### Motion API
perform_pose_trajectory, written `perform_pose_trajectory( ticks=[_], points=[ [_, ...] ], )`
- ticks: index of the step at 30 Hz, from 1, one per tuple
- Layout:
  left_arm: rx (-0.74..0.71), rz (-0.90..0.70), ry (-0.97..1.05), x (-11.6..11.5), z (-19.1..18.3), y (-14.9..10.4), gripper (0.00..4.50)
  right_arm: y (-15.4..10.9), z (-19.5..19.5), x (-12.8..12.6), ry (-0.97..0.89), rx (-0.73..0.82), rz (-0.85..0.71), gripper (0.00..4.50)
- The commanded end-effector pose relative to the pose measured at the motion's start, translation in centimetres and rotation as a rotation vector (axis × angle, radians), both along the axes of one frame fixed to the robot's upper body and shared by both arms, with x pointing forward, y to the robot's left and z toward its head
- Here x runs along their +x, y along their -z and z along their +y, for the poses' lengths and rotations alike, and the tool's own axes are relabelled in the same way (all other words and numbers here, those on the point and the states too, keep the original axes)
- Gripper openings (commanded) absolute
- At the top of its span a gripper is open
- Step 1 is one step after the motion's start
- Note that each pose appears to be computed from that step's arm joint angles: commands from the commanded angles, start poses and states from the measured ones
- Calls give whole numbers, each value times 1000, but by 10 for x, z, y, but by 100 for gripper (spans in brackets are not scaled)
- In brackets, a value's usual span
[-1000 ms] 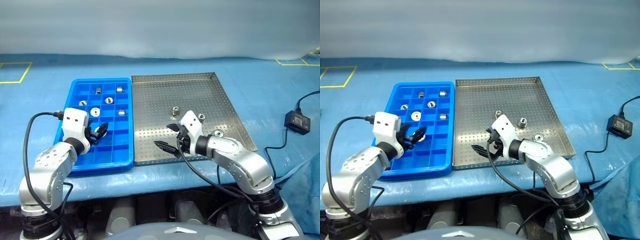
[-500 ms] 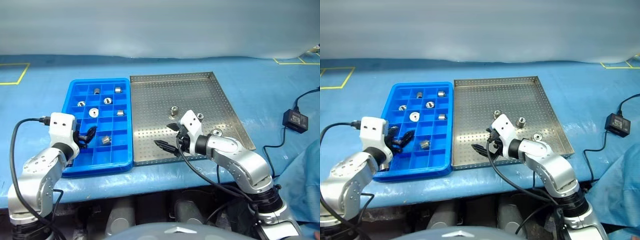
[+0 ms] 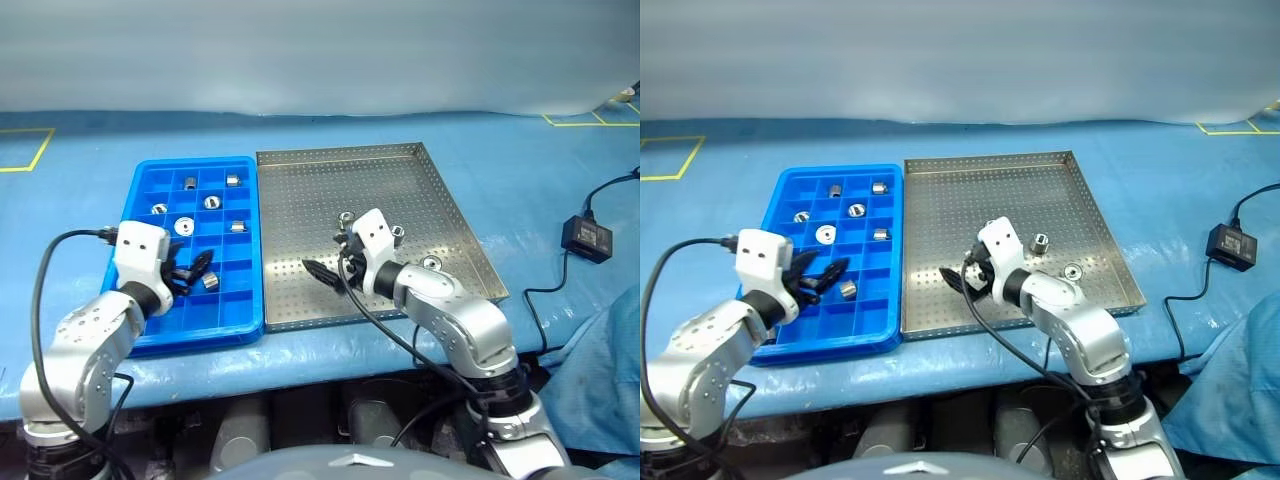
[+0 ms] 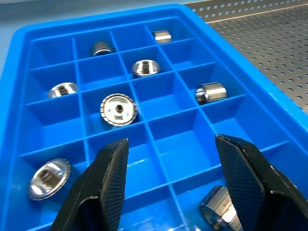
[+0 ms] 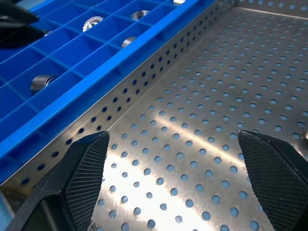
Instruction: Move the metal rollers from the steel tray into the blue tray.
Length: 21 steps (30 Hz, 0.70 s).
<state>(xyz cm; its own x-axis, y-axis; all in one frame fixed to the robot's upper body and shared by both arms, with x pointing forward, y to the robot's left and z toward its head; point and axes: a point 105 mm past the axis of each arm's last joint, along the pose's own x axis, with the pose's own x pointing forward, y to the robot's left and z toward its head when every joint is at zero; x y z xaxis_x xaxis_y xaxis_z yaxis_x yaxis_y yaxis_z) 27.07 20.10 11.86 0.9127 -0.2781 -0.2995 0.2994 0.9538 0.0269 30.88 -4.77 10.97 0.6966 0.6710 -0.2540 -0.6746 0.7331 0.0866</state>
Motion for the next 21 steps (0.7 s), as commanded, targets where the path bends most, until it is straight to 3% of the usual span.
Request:
perform_pose_trajectory(
  ticks=[1,10,16,21],
  points=[
    [-5,-65,116,-4,-25,-11,310,-16,-2,24,138,8,-61,450],
    [-62,-92,373,-11,-80,-13,310,-10,-2,74,422,-36,-42,450],
    [-65,-84,389,-14,-85,-9,310,-13,-22,90,638,-19,-44,450],
    [-69,-74,366,-16,-82,-4,310,12,-22,93,661,-3,85,450]
  ],
)
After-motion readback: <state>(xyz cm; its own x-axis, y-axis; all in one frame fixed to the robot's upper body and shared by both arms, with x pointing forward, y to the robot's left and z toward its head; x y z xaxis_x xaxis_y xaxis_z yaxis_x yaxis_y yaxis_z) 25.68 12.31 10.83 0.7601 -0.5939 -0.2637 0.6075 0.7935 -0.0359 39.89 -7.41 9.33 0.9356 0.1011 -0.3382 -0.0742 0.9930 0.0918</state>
